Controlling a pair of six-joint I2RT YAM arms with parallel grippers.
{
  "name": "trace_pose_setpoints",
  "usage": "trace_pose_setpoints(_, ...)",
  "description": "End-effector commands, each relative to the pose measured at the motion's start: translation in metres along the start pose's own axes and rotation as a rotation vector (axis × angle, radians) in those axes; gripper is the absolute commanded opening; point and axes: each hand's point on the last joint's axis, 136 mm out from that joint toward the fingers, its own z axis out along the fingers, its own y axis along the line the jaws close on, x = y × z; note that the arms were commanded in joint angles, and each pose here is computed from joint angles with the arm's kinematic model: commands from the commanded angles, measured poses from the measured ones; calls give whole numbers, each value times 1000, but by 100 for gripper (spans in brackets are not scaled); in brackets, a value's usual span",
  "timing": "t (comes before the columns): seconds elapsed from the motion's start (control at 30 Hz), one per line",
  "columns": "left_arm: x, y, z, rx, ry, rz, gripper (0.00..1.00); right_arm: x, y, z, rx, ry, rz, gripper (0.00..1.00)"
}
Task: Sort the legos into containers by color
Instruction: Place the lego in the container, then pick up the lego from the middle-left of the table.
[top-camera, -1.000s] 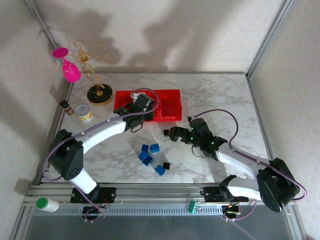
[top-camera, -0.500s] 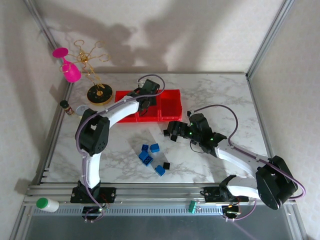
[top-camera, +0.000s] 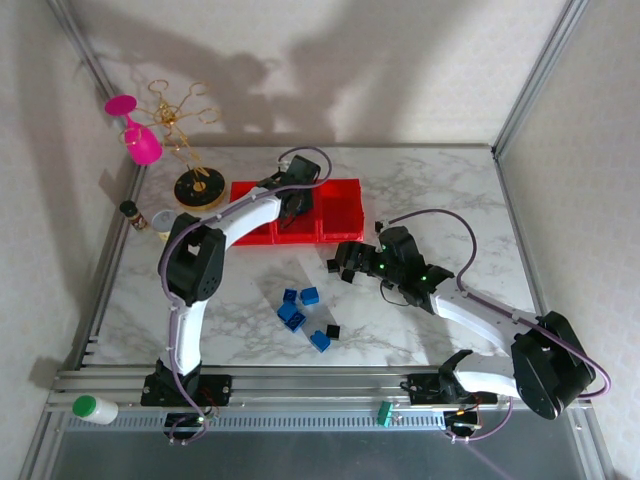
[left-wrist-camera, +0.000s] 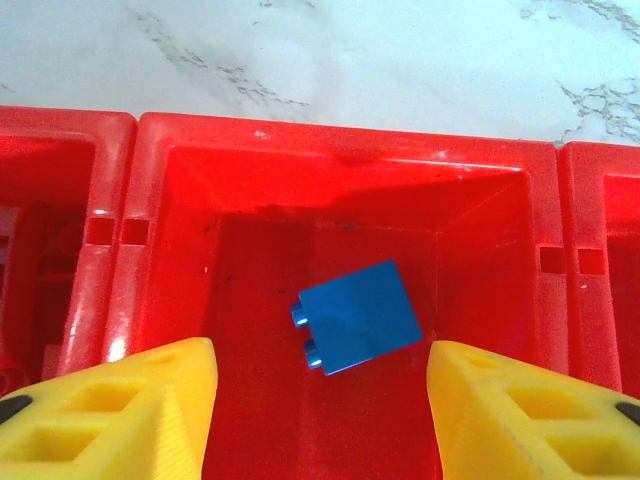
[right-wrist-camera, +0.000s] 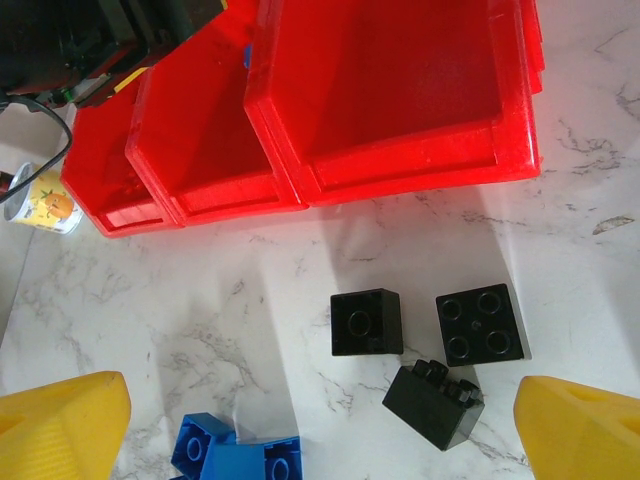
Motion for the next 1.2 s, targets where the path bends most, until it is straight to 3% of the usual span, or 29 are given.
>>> trace_pose_setpoints(0.0,-25,4,-42,41,-56,-13,58,-10,5,-6,-11,-28,-11,99)
trace_pose_setpoints(0.23,-6,10,-90,121,-61,-4,57,5,1,-14,-18,18,-6,99)
trace_pose_setpoints(0.57,78,1,-134,232,21,92,58,39,-12,-17,6,94,-11,99)
trace_pose_setpoints(0.83,139,-16,-137,288,123,173,63,64,-25,-14,37,145,-18,99)
trace_pose_setpoints(1.17,187,-40,-123,300,225,292,68,69,-42,-16,95,127,5,99)
